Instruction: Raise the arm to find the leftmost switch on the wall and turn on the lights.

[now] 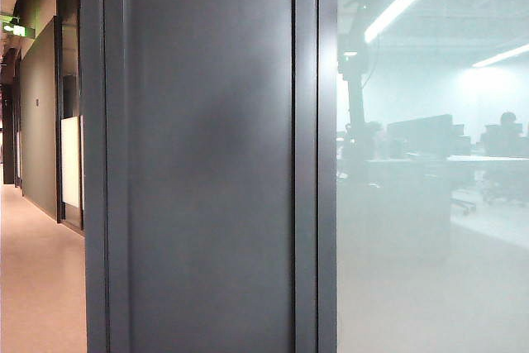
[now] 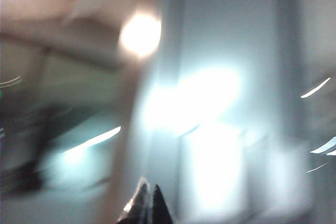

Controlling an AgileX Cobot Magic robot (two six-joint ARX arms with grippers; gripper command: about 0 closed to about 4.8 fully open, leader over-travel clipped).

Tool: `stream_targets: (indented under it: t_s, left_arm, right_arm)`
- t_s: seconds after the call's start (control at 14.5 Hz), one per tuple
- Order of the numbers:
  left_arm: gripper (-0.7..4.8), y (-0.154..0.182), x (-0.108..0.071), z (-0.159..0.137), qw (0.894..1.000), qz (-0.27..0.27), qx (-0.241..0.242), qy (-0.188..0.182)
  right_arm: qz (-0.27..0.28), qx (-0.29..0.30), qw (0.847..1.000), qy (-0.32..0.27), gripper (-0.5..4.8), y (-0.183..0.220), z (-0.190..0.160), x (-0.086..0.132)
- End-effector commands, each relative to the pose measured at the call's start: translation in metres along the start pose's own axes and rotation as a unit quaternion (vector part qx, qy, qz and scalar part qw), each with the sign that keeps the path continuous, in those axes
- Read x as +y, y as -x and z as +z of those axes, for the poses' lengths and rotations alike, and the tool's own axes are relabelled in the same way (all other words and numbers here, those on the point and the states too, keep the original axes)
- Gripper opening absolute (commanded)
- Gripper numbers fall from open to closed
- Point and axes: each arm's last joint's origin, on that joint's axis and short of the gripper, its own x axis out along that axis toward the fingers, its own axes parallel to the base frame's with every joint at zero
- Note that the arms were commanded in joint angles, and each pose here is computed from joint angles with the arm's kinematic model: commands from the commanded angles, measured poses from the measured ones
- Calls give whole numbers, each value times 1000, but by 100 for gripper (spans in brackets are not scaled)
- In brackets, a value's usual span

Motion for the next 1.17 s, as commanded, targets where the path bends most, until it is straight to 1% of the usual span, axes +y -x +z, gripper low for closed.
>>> stream_targets:
  t_s: [0.07,0.14,0.21,0.28,0.34,0.41,0.62,0.76,0.89,1.03,1.17]
  left_arm:
    - [-6,-25,-7,3,993,-100,16,61]
    - [-6,-43,-8,-2,985,-145,44,84]
    - [-6,-60,-7,-8,977,-171,76,103]
    - [-6,-78,-1,-16,966,-184,123,130]
    - [-6,-89,3,-21,962,-187,143,140]
    - [-6,-96,6,-24,960,-182,154,147]
    - [-6,-100,9,-25,963,-171,152,144]
    - [-6,-100,10,-30,964,-167,162,128]
    - [-6,-100,13,-38,963,-158,180,124]
    - [-6,-101,16,-46,965,-154,183,104]
    - [-6,-102,19,-49,970,-127,181,104]
  right_arm:
    - [2,-7,1000,5,-1,0,3,1]
    - [2,-7,1000,5,-1,0,4,1]
    - [2,-7,1000,5,-1,0,4,1]
    - [5,-7,1000,5,-1,0,4,1]
    - [5,-6,1000,5,-1,0,4,1]
    - [5,-6,1000,5,-1,0,4,1]
    - [5,-6,1000,5,-1,0,4,1]
    - [5,-7,1000,5,0,0,4,1]
    - [5,-7,1000,5,-1,0,4,1]
    - [5,-7,1000,5,-1,0,4,1]
    - [6,-7,1000,6,0,1,4,1]
